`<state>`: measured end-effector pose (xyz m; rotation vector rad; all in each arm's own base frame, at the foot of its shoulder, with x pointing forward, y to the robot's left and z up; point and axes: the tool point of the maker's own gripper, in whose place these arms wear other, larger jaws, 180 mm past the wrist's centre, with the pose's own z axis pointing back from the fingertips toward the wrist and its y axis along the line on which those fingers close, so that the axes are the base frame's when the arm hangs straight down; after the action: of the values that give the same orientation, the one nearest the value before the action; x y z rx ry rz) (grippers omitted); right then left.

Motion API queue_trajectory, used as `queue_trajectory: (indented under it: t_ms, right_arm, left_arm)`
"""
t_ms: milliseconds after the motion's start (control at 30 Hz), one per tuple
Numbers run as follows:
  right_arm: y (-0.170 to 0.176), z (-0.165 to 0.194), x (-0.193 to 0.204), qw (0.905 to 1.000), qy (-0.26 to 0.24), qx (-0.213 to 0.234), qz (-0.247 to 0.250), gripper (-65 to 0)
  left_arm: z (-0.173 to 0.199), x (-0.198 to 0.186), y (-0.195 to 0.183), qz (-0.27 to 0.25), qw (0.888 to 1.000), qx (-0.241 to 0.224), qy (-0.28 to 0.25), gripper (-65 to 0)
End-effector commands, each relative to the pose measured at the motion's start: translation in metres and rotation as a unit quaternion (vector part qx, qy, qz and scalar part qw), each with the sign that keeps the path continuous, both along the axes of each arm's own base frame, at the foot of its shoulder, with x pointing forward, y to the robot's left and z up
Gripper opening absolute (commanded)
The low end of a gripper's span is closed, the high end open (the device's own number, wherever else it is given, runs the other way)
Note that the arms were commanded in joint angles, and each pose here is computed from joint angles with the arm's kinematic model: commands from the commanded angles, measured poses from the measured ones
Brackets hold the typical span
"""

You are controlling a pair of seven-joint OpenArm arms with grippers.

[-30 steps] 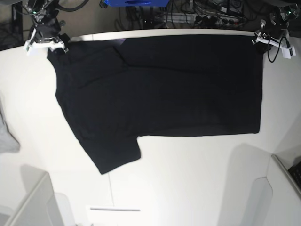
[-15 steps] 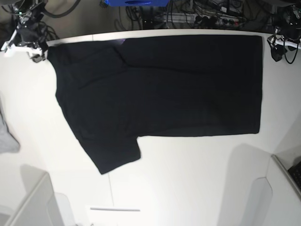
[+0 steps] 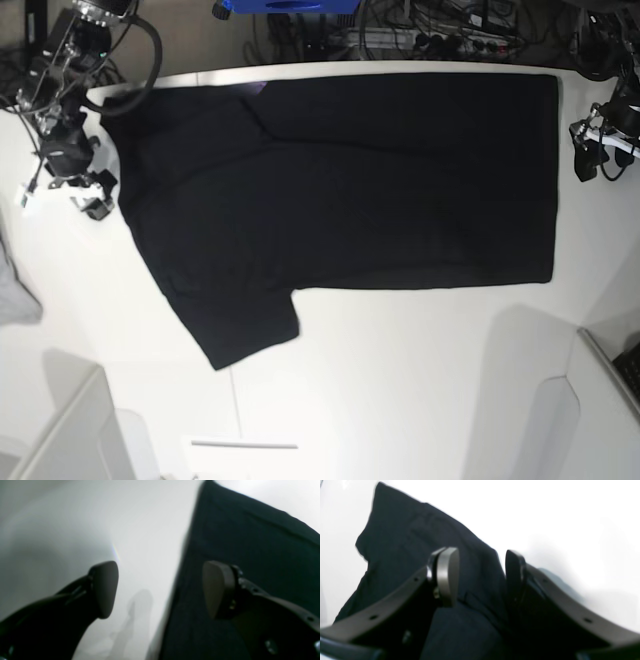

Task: Fold the T-shirt properly
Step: 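Move right gripper down to the hem corner beside the sleeve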

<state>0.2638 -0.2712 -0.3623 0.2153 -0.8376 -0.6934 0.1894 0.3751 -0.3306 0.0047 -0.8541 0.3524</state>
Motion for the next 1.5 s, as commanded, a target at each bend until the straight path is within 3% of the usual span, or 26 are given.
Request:
queue_trajectory:
  t_ms: [0, 100, 300, 400, 600, 767, 900, 1033, 1200, 1467]
  right_arm:
    - [-0.003, 0.013, 0.017, 0.9996, -0.026, -0.011, 0.007, -36.2]
    - [-0.001, 0.005, 0.035, 0.9996, -0.019, -0.004, 0.021, -36.2]
    - [0.007, -0.007, 0.071, 0.9991, -0.008, 0.011, 0.041, -36.3]
    - [0.009, -0.004, 0.094, 0.9985, -0.01, 0.012, 0.053, -36.3]
    - [0.015, -0.003, 0.137, 0.9974, -0.004, 0.019, 0.069, -35.7]
    - [0.017, -0.01, 0.167, 0.9961, 0.01, -0.007, 0.088, -25.8]
    - [0.026, -0.019, 0.185, 0.9944, 0.03, -0.011, 0.101, -23.7]
    - [0.041, -0.021, 0.205, 0.9885, 0.027, -0.019, 0.147, -23.7]
    - [0.049, -0.029, 0.22, 0.9825, 0.038, -0.038, 0.178, -23.7]
    - [0.07, -0.031, 0.234, 0.9711, 0.047, -0.057, 0.227, -23.7]
  left_arm:
    - [0.015, 0.013, 0.003, -0.01, 1.0, 0.013, -0.023, -14.3]
    - [0.016, 0.024, 0.003, -0.008, 0.999, 0.007, -0.035, -20.9]
    - [0.021, 0.05, 0.012, -0.009, 0.999, 0.001, -0.052, -49.4]
    - [0.011, 0.06, 0.011, -0.026, 0.999, -0.002, -0.032, -54.6]
    - [-0.003, 0.066, 0.013, -0.023, 0.999, -0.017, -0.017, -48.4]
    - [-0.003, 0.068, 0.013, -0.024, 0.999, -0.018, -0.019, -42.8]
    - [-0.001, 0.069, 0.014, -0.022, 0.999, -0.016, -0.022, -38.8]
    - [-0.001, 0.072, 0.019, -0.025, 1.0, 0.016, -0.01, -34.4]
    - [-0.002, 0.071, 0.032, -0.021, 0.997, 0.072, 0.017, -32.6]
    - [-0.005, 0.072, 0.03, -0.02, 0.997, 0.066, 0.017, -32.6]
